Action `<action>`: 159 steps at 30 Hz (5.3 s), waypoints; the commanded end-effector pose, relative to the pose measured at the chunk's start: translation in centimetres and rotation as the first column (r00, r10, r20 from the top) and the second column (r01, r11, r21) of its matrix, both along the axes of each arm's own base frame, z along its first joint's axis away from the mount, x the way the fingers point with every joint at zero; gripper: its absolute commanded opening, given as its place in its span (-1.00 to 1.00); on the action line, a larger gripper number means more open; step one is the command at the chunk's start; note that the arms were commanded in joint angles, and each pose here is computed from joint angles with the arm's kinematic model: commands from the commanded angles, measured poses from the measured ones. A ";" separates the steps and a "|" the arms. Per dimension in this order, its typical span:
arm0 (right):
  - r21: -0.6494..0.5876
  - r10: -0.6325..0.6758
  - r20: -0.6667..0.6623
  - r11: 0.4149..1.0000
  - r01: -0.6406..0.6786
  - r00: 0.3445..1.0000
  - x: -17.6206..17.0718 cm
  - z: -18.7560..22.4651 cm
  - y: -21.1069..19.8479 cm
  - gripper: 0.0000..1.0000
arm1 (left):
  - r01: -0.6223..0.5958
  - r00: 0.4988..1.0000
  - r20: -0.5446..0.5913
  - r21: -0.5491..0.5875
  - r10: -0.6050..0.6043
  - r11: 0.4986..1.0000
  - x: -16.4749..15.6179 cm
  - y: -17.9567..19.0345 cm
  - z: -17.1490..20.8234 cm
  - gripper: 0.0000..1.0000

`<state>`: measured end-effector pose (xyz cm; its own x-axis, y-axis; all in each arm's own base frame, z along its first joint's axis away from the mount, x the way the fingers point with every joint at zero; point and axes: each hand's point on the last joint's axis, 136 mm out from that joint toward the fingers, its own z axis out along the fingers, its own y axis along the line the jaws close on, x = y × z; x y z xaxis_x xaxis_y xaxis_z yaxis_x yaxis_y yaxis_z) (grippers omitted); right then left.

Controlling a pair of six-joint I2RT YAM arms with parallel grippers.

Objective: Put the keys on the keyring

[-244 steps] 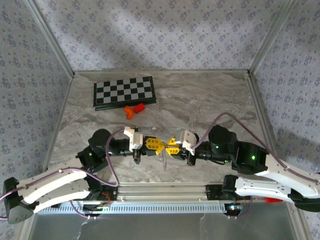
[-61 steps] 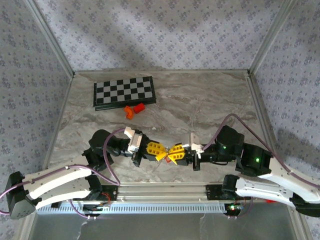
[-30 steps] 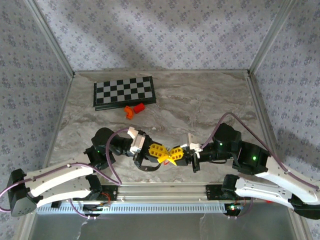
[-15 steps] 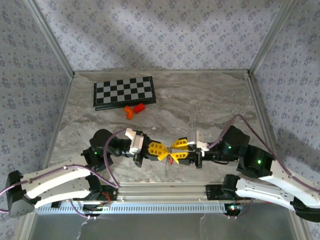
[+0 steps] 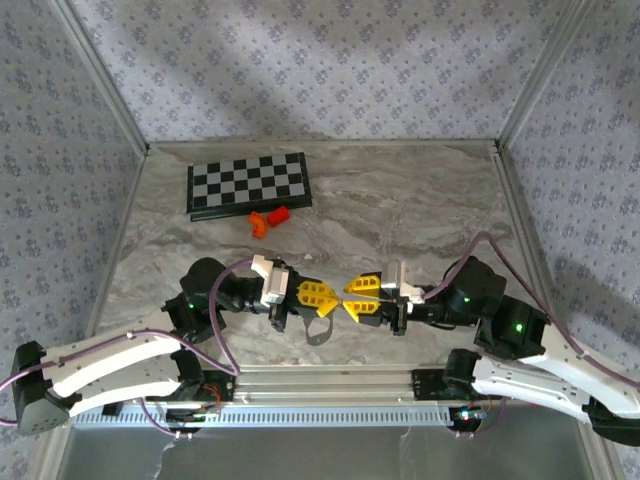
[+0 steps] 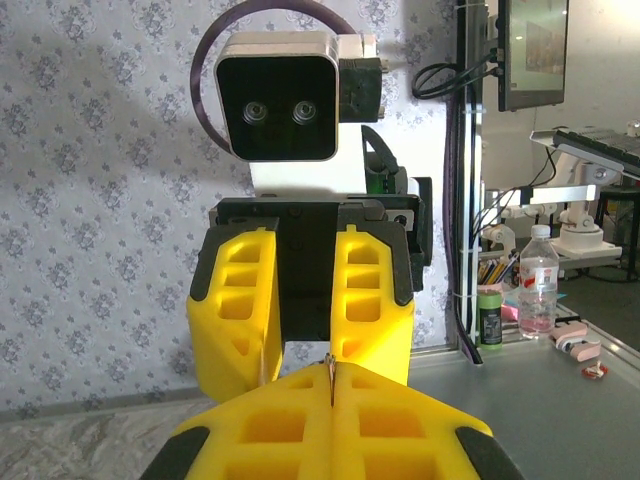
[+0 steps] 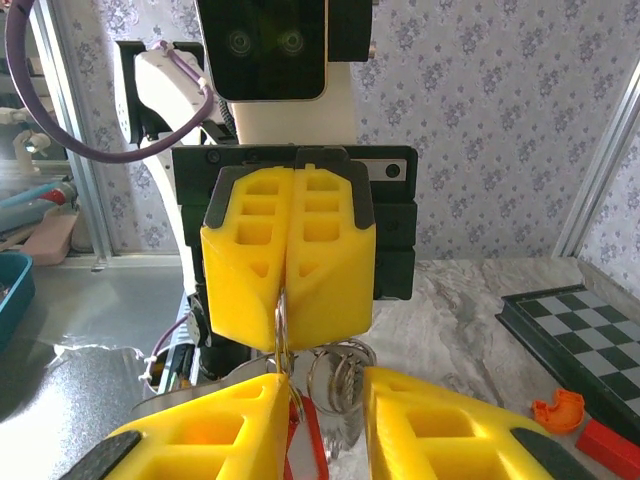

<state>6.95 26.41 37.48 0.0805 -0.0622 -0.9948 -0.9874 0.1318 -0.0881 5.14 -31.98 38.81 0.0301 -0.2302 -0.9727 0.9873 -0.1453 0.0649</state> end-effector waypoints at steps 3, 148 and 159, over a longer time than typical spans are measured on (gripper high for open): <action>0.033 0.044 0.038 0.998 -0.045 0.998 -0.8 0.4 0.1 -0.44 | -0.011 1.000 0.020 -0.023 0.011 1.000 -0.1 0.0 0.5 -1.00; -0.093 0.044 -0.032 0.995 -0.047 0.999 -0.8 0.4 0.7 -0.39 | 0.013 0.996 0.087 -0.060 -0.008 0.998 -1.6 2.0 2.5 -1.00; -0.090 0.050 -0.032 0.995 -0.052 0.998 -0.9 0.2 0.8 -0.52 | 0.019 0.996 0.085 -0.065 -0.013 0.998 -1.7 2.1 2.7 -1.00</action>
<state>6.17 27.11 37.33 0.0613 -0.1742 -0.9828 -0.9938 0.0805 -0.0762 4.59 -30.81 39.30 0.0816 -0.2126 -0.9737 0.9852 -0.1305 0.1110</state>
